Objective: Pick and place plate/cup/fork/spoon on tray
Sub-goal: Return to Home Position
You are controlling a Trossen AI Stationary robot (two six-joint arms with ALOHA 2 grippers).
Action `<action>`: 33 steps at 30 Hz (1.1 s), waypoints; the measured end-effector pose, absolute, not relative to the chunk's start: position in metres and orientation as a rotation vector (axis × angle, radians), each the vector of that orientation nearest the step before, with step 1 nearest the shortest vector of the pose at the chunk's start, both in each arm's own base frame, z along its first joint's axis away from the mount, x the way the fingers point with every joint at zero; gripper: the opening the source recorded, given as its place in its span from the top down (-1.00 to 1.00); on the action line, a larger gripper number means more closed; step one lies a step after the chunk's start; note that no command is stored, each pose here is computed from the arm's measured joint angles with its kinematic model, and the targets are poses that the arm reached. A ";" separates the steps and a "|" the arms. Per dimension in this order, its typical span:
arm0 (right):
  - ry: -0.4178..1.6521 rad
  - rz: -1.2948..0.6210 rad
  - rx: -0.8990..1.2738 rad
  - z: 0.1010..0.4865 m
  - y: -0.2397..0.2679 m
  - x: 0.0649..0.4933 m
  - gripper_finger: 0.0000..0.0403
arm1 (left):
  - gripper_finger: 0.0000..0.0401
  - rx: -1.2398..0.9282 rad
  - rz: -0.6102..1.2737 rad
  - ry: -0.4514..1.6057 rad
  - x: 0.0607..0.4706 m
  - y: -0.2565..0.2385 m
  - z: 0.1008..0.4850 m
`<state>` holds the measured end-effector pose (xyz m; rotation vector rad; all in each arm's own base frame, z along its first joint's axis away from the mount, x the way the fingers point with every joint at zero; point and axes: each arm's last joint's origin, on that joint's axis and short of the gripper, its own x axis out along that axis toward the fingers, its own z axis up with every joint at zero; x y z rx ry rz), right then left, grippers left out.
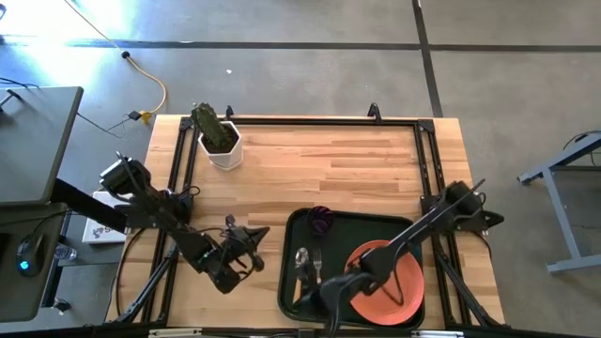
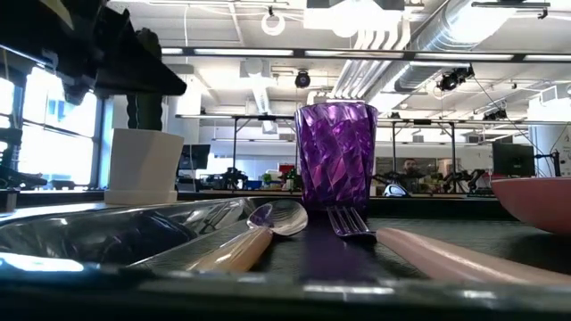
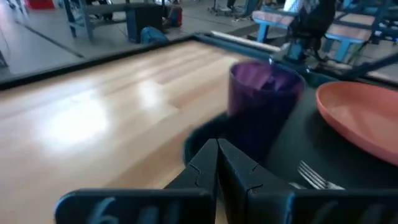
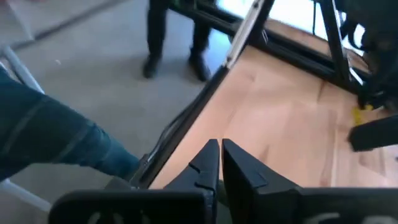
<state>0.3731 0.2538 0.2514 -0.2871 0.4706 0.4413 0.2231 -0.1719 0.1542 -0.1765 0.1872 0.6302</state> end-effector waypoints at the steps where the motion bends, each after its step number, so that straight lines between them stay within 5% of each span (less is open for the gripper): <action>1: 0.438 0.451 -0.271 0.248 0.249 0.371 0.95 | 1.00 -0.180 0.619 0.192 0.224 -0.174 0.152; 15: 0.005 0.398 -0.182 0.225 0.150 0.298 0.99 | 1.00 -0.174 0.483 0.107 0.254 -0.188 0.186; 23: -0.163 0.163 -0.152 0.270 0.085 0.222 1.00 | 1.00 -0.124 0.368 0.009 0.293 -0.138 0.219; 33: -0.217 0.293 -0.025 0.309 0.050 0.123 1.00 | 1.00 0.095 0.298 -0.162 0.294 -0.090 0.272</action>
